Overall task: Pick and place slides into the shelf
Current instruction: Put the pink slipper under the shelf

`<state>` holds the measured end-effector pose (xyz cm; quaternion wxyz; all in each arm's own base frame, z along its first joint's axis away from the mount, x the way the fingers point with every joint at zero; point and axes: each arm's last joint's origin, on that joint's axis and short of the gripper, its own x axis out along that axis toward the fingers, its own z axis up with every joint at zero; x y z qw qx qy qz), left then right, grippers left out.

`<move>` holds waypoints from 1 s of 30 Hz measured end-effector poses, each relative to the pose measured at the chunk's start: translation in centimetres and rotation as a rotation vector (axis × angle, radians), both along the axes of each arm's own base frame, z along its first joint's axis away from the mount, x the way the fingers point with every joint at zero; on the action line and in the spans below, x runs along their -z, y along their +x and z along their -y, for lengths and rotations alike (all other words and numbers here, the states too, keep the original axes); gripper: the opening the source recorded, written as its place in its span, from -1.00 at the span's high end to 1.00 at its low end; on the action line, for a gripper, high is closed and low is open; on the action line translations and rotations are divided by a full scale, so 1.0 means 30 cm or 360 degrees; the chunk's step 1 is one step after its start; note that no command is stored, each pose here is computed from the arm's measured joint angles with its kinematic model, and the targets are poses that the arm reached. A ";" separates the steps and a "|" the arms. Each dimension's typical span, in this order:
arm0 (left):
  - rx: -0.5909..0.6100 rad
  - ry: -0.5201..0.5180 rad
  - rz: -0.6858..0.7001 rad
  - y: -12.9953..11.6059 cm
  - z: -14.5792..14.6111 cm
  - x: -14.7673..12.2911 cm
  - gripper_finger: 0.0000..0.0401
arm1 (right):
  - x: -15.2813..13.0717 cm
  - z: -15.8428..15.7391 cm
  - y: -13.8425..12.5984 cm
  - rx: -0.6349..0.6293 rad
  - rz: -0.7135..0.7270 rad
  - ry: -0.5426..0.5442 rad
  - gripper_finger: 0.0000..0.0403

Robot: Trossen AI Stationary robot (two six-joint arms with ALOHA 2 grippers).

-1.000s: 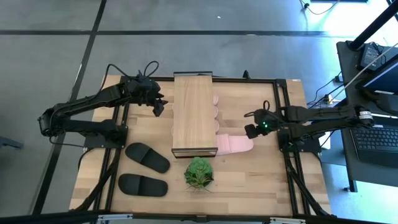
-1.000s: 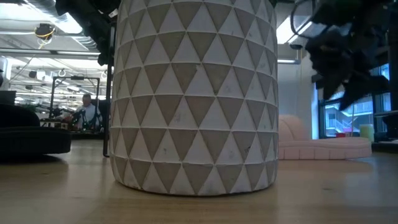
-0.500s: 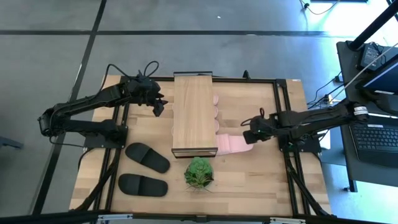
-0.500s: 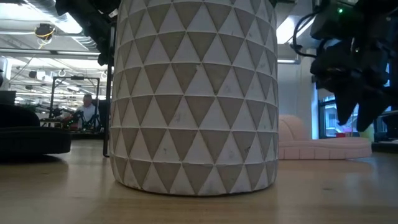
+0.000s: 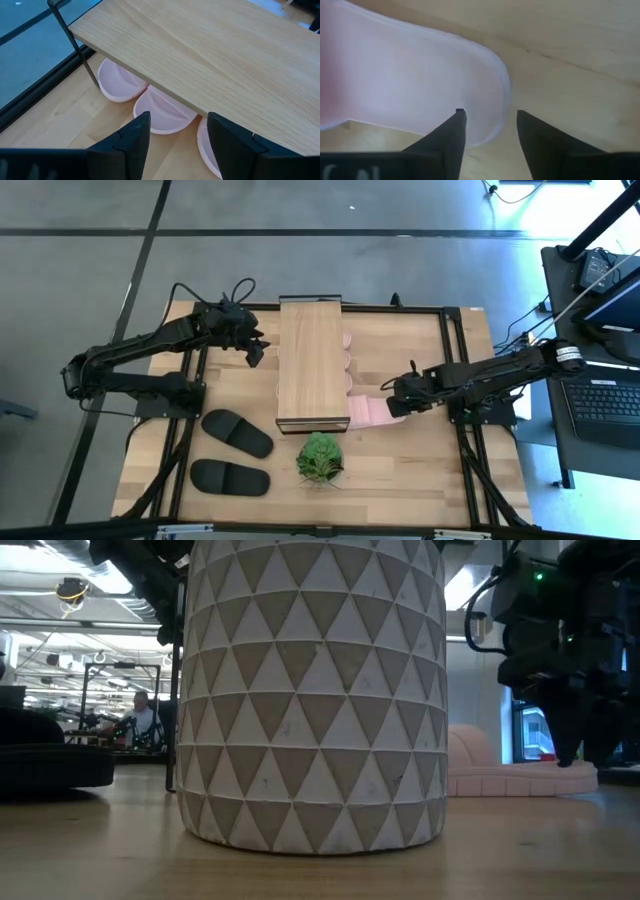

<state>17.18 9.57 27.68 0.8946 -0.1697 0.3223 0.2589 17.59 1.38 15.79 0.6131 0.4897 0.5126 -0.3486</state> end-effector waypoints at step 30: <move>0.0001 0.0001 -0.0002 0.000 0.000 0.000 0.07 | 0.040 0.001 0.027 0.0057 0.0246 -0.0009 0.92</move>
